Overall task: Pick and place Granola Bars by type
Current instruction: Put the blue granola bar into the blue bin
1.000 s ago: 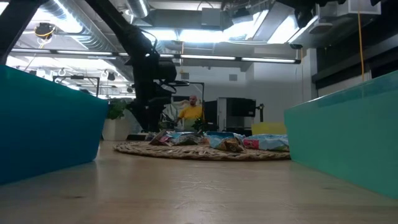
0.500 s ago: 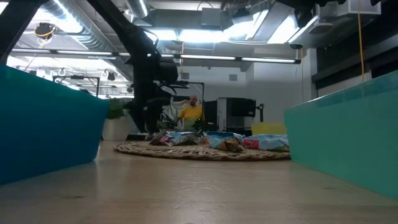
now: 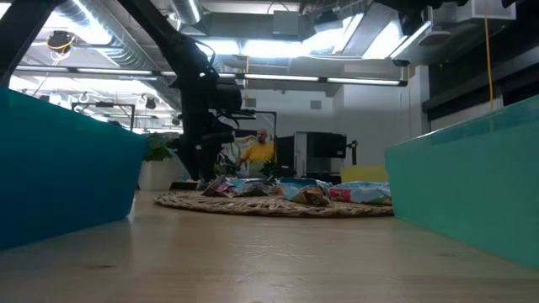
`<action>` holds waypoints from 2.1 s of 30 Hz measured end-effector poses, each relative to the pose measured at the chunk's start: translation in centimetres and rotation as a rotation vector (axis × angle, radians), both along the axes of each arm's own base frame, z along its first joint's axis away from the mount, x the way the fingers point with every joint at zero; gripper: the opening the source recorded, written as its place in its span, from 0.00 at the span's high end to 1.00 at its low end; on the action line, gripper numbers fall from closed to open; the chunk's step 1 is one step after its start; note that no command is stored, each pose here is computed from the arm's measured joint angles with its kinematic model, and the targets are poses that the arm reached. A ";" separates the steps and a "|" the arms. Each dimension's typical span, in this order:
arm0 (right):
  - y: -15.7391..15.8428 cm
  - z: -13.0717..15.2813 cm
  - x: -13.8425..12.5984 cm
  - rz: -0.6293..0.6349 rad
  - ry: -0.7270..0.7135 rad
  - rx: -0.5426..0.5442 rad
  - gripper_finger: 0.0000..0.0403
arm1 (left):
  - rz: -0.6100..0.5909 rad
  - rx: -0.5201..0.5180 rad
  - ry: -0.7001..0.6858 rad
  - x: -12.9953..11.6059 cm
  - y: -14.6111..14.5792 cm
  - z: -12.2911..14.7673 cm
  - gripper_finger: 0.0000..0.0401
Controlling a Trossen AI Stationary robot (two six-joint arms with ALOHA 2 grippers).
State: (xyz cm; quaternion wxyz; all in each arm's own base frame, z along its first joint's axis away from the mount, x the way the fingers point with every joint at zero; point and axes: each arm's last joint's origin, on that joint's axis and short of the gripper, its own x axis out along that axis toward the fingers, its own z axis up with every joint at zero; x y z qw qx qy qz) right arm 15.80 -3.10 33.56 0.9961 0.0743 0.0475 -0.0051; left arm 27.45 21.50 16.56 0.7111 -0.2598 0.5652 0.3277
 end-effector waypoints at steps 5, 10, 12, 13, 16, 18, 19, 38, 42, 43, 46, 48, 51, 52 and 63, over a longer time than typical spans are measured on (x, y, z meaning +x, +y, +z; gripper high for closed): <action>0.0 0.0 0.0 0.007 0.000 0.002 0.71 | -0.005 -0.013 -0.016 0.1 0.0 0.0 0.68; 0.0 0.0 0.0 0.007 0.000 0.003 0.71 | -0.005 -0.013 -0.016 0.1 0.0 0.0 0.83; 0.0 0.0 0.0 0.007 0.000 0.004 0.71 | -0.005 -0.013 -0.016 0.1 0.0 0.0 0.88; 0.0 0.0 0.0 0.008 0.000 0.004 0.71 | -0.005 -0.013 -0.016 0.1 0.0 0.0 0.91; 0.0 0.0 0.0 0.008 0.000 0.004 0.71 | -0.005 -0.013 -0.016 0.1 0.0 0.0 0.98; 0.0 0.0 0.0 0.008 0.000 0.004 0.71 | -0.005 -0.013 -0.015 0.1 0.0 0.0 0.99; 0.0 0.0 0.0 0.008 0.000 0.004 0.71 | -0.005 -0.014 -0.015 0.1 0.0 0.0 0.99; 0.0 -0.2 0.0 0.009 0.017 0.004 0.71 | -0.030 0.036 -0.069 -0.7 -1.8 4.8 1.00; 0.0 -0.2 0.0 0.009 0.017 0.001 0.71 | -0.031 0.063 -0.112 -0.9 -2.6 6.4 1.00; 0.0 -0.2 0.0 0.009 0.017 0.000 0.71 | -0.028 0.069 -0.122 -1.0 -2.8 6.7 1.00; 0.0 -0.2 0.0 0.010 0.017 -0.001 0.71 | -0.033 0.104 -0.147 -1.2 -3.5 7.9 1.00; 0.0 -0.2 0.0 0.009 0.017 -0.002 0.71 | -0.033 0.129 -0.160 -1.4 -3.9 8.7 1.00; 0.0 -0.2 0.0 0.010 0.017 -0.010 0.71 | -0.024 0.153 -0.178 -1.7 -4.7 9.8 1.00; 0.0 -0.2 0.0 0.011 0.017 -0.020 0.71 | -0.023 0.160 -0.187 -1.8 -4.9 10.2 1.00; 0.0 -0.1 0.0 0.013 0.013 -0.056 0.71 | -0.013 0.171 -0.212 -2.0 -6.0 11.2 1.00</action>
